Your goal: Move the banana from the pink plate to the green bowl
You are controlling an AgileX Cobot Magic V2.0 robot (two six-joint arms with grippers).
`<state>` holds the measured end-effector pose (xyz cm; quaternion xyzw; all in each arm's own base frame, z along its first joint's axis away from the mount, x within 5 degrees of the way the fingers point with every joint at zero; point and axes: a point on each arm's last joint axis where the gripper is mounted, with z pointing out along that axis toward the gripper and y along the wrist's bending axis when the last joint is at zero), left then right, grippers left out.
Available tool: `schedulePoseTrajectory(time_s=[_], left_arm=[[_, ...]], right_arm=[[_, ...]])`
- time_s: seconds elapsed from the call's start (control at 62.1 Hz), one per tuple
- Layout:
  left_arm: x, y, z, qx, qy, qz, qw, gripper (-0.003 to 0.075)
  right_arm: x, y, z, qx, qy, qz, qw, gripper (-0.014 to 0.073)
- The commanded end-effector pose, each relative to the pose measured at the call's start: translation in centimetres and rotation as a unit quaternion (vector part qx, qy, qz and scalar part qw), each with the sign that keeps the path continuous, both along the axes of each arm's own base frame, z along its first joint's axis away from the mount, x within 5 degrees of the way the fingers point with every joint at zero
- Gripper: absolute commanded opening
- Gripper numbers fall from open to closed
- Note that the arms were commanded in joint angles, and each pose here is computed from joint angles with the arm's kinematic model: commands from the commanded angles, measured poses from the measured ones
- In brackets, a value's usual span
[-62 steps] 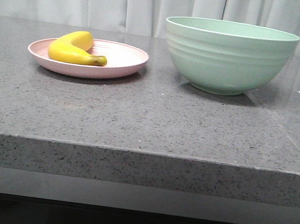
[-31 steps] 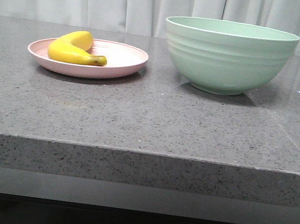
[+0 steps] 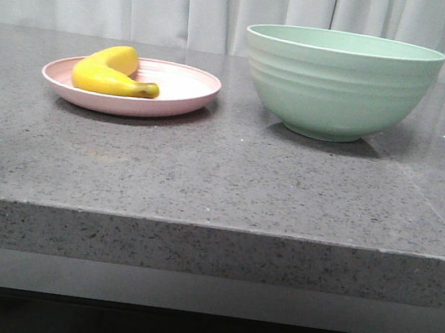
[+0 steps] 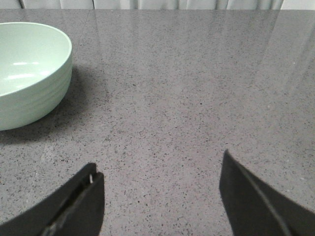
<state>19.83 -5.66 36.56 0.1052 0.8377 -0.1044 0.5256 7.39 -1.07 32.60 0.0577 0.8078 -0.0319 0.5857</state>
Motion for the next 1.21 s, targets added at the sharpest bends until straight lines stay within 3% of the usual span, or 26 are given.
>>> schedulePoseTrajectory(time_s=[0.0,0.29,0.563,0.837,1.191], left_arm=[[1.4,-1.4,2.1,-0.015,-0.029,-0.020,0.999,0.0526],[7.4,-4.3,1.8,0.006,0.088,-0.043,0.995,0.0526],[13.2,-6.3,0.0,0.025,0.180,-0.043,0.982,0.0526],[17.1,-7.4,-1.8,0.042,0.225,-0.029,0.973,0.0526],[19.7,-8.2,-3.6,0.046,0.236,-0.028,0.970,0.0526]], right_arm=[[0.4,0.1,1.5,-0.007,-0.042,0.005,0.999,0.0515],[0.4,0.1,1.5,-0.005,-0.042,0.006,0.999,0.0515],[0.4,0.1,1.5,-0.004,-0.042,0.006,0.999,0.0515],[0.4,0.1,1.5,-0.004,-0.042,0.006,0.999,0.0515],[0.4,0.1,1.5,-0.004,-0.042,0.006,0.999,0.0515]])
